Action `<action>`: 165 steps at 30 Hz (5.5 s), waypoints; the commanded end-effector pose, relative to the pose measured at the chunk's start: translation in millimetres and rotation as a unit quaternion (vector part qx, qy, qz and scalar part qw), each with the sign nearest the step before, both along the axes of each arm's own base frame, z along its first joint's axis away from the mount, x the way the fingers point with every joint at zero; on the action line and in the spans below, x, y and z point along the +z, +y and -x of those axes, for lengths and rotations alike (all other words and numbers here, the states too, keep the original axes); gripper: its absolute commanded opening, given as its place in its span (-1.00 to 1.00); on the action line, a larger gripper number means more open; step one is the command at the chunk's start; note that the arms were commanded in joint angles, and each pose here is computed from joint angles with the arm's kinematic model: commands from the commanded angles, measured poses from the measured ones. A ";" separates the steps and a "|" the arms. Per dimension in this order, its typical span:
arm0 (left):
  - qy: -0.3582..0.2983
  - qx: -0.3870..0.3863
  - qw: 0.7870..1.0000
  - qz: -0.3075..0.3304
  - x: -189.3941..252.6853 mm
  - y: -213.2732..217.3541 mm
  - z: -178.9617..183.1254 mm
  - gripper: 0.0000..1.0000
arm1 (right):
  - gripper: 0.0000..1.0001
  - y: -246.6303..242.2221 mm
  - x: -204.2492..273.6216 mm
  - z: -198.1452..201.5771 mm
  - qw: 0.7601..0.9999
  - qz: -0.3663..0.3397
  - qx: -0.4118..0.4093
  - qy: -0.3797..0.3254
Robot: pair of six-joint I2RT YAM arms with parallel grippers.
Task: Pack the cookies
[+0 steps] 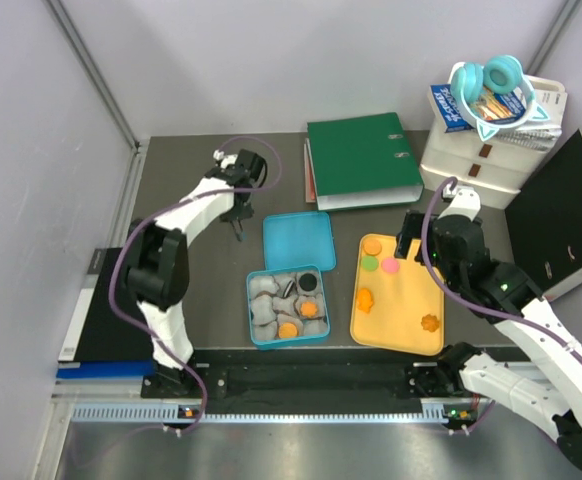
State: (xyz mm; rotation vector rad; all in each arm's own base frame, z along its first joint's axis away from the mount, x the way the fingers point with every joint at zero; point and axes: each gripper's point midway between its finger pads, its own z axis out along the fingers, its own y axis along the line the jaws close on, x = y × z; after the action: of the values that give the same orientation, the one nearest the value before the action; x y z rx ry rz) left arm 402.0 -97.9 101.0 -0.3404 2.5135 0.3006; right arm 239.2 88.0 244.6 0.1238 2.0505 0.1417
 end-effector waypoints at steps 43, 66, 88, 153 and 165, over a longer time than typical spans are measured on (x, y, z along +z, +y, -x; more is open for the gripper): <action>-0.018 -0.142 0.976 0.166 -31.9 -122.6 2.3 0.74 | 0.98 -3.6 0.4 11.0 1.000 -0.004 0.005 0.003; -0.074 -0.287 0.949 0.107 49.4 -148.7 160.3 0.24 | 0.98 1.3 -20.5 13.1 1.000 -0.012 0.011 0.021; -0.081 -0.148 0.984 0.061 14.5 -102.8 78.3 0.29 | 0.98 6.5 -18.1 19.6 0.999 -0.033 0.023 0.028; -0.191 -0.176 0.945 0.198 160.1 -110.5 35.3 -1.00 | 0.98 65.9 31.9 -11.2 0.984 -0.139 0.111 -0.009; -0.156 -0.211 0.942 0.211 141.5 -101.1 77.9 -1.00 | 0.98 69.3 13.6 -8.6 0.983 -0.146 0.109 0.016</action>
State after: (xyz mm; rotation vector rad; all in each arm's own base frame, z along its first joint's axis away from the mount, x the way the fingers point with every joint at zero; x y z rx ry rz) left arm 334.0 -189.6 236.2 -0.0275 2.2661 -0.3287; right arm 243.5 149.4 242.4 0.0515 2.1122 0.5025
